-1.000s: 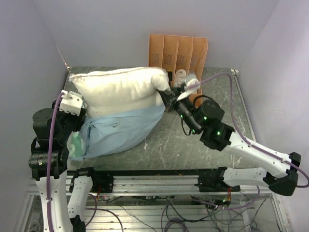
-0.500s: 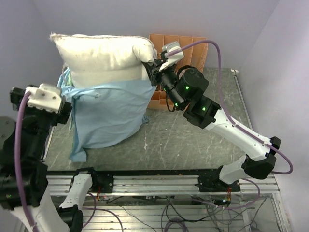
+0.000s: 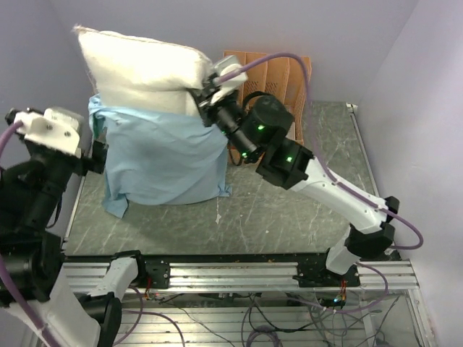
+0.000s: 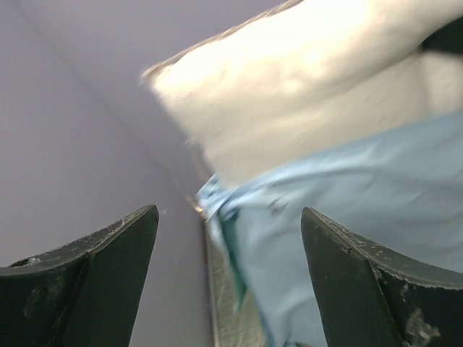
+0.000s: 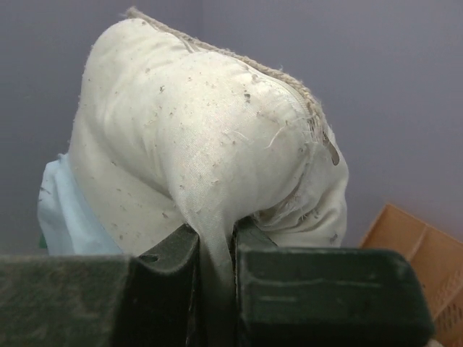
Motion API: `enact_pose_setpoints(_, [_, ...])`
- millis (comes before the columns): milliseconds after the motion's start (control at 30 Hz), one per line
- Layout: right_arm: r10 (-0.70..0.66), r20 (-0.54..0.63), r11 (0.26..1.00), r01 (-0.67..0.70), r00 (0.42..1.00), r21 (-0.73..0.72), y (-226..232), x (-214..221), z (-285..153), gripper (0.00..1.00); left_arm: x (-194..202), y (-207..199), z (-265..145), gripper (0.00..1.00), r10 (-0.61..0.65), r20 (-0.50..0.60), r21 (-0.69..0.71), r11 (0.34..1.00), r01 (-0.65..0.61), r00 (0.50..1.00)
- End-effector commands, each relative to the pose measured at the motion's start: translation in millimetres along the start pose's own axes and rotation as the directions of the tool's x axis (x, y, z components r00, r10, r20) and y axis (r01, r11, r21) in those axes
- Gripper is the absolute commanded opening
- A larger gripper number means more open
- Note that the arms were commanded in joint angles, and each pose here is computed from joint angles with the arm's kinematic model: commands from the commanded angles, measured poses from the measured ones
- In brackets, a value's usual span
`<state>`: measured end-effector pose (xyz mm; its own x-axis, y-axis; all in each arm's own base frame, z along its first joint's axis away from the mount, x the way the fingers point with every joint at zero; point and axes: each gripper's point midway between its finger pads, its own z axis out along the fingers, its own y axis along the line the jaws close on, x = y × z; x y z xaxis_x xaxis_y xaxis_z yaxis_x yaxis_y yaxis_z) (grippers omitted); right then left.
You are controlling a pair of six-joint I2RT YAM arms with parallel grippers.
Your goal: Remove the pillowcase from the pillow
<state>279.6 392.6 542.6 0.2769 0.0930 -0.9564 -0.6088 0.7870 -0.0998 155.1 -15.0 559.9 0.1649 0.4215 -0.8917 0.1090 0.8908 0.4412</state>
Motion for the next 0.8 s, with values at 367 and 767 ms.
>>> enact_pose_setpoints(367, [-0.045,0.097,0.913,0.08,0.994,-0.399,122,-10,0,0.0,-14,-53,57,0.91,-0.03,0.113,0.403,0.915,-0.018,0.993])
enact_pose_setpoints(767, [0.027,0.114,0.81,0.045,0.993,-0.585,155,-11,-24,0.0,45,-74,60,0.73,0.098,-0.03,0.533,0.843,-0.067,0.995])
